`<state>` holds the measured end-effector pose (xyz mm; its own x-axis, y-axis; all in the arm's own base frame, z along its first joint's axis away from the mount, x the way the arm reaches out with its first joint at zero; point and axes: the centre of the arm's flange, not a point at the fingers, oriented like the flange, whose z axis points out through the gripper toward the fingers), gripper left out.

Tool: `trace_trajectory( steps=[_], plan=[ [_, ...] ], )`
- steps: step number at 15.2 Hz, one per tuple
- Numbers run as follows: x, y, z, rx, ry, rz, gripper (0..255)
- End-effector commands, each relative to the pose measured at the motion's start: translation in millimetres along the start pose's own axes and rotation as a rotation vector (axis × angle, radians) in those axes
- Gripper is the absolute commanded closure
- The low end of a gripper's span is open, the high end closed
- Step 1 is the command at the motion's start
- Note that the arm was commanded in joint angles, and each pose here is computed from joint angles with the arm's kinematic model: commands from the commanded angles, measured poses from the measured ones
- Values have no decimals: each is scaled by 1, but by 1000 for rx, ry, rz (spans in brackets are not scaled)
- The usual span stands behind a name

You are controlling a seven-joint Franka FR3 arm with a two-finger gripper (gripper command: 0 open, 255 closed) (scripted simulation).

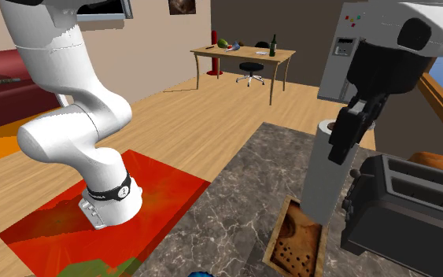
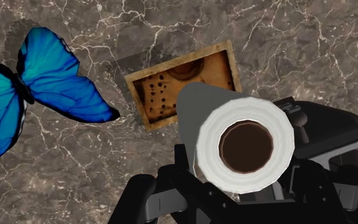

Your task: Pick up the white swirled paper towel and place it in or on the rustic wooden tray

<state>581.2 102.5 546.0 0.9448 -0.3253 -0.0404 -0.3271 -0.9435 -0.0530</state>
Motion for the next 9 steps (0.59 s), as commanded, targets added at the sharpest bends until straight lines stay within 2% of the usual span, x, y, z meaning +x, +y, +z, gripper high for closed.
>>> trace_trajectory(
  steps=[1,9],
  plan=[
    [0,1,11,0,1,0,255],
    [1,4,53,0,1,0,255]
  ],
)
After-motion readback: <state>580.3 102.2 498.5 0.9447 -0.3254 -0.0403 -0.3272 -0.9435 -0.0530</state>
